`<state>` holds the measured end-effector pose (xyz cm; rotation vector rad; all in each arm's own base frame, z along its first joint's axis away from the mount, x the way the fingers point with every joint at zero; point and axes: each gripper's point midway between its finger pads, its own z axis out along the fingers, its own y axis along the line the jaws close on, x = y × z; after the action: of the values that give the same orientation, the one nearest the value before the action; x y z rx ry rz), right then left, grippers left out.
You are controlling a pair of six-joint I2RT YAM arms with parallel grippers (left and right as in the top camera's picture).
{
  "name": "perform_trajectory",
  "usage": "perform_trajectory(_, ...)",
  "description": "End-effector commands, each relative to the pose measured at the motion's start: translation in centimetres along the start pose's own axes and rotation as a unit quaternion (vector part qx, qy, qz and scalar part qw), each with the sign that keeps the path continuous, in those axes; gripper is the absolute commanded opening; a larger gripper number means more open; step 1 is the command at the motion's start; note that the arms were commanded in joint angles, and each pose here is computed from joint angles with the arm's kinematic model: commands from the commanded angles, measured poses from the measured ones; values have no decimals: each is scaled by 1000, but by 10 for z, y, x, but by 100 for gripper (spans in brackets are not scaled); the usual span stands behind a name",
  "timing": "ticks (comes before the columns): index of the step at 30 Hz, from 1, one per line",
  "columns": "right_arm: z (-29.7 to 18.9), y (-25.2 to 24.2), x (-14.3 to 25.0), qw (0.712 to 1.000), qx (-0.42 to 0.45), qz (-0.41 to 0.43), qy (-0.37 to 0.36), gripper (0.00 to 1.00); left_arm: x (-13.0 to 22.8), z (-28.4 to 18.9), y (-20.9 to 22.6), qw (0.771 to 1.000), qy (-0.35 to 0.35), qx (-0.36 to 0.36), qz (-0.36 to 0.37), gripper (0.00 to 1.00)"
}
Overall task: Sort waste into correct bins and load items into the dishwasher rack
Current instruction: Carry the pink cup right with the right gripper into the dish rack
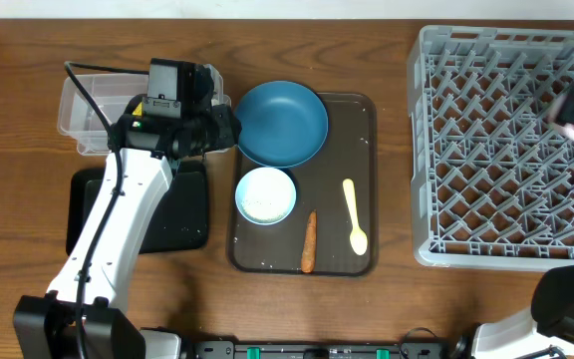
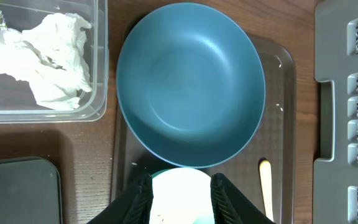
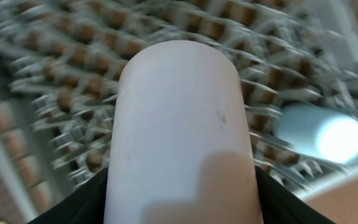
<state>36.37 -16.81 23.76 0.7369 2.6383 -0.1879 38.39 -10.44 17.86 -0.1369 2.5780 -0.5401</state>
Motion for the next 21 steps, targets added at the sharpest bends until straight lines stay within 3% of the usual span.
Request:
perform_trajectory(1,13,-32,5,998,39,54,17,1,-4,-3,1,1000,-7,-5,8,34)
perform_trajectory(10,43,-77,8,991,60,110,48,1,-4,-3,1,1000,-7,-5,8,34)
perform_trajectory(21,101,-80,25,984,71,106,121,1,-4,-3,1,1000,-6,-5,8,33)
